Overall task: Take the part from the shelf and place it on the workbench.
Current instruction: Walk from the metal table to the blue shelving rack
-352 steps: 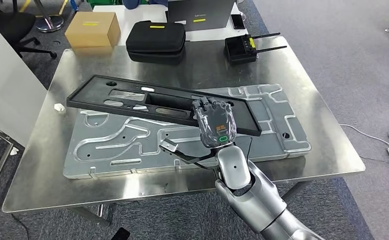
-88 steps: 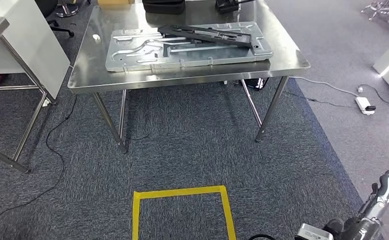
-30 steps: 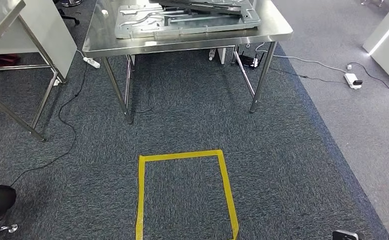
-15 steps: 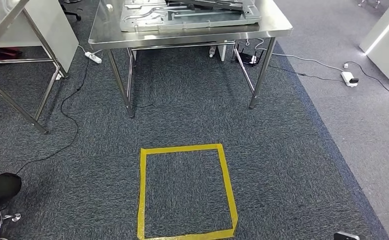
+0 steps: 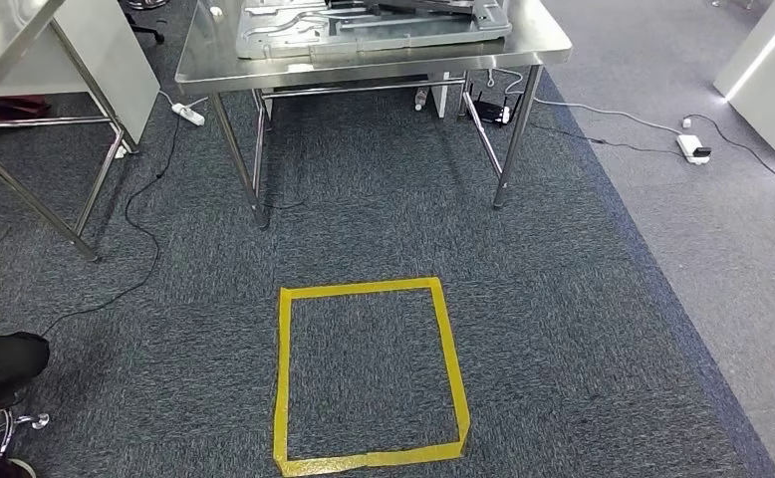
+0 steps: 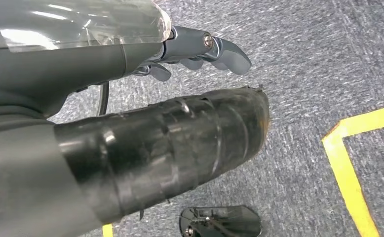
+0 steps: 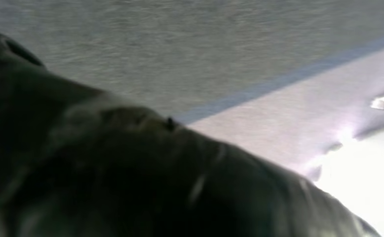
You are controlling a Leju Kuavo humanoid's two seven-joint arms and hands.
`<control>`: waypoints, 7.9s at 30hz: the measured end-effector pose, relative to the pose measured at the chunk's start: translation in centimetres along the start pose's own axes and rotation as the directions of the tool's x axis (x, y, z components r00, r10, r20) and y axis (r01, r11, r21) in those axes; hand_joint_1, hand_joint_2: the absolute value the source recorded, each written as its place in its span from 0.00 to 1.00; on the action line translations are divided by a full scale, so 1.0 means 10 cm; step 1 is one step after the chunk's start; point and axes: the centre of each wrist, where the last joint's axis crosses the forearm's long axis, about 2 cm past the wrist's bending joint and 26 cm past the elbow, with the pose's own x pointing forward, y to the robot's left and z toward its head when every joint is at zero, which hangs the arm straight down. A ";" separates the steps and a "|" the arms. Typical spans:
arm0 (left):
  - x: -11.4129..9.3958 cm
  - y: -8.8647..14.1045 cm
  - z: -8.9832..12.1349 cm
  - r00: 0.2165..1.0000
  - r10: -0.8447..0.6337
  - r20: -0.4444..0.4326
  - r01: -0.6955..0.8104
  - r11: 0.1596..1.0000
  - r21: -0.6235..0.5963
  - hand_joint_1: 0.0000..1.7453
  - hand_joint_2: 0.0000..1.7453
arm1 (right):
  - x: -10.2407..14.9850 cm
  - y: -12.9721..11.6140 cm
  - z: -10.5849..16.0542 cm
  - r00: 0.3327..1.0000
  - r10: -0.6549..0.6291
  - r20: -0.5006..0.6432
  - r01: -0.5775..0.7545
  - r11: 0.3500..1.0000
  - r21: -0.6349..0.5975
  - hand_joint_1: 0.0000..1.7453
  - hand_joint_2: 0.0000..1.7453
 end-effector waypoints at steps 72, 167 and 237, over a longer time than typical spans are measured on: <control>-0.04 -0.08 0.05 0.999 0.023 -0.035 -0.023 1.000 0.005 0.00 0.00 | -0.40 0.93 1.11 0.487 0.200 -0.850 0.170 0.933 0.317 0.00 0.00; -0.10 -0.01 0.05 0.994 0.077 -0.073 -0.074 0.996 0.039 0.00 0.00 | -0.27 1.11 1.22 0.602 0.425 -0.676 0.192 0.745 0.639 0.00 0.00; -0.01 -0.05 0.02 0.994 0.094 -0.057 -0.092 0.995 0.043 0.00 0.00 | -0.29 1.09 1.14 0.613 0.451 -0.649 0.178 0.722 0.669 0.00 0.00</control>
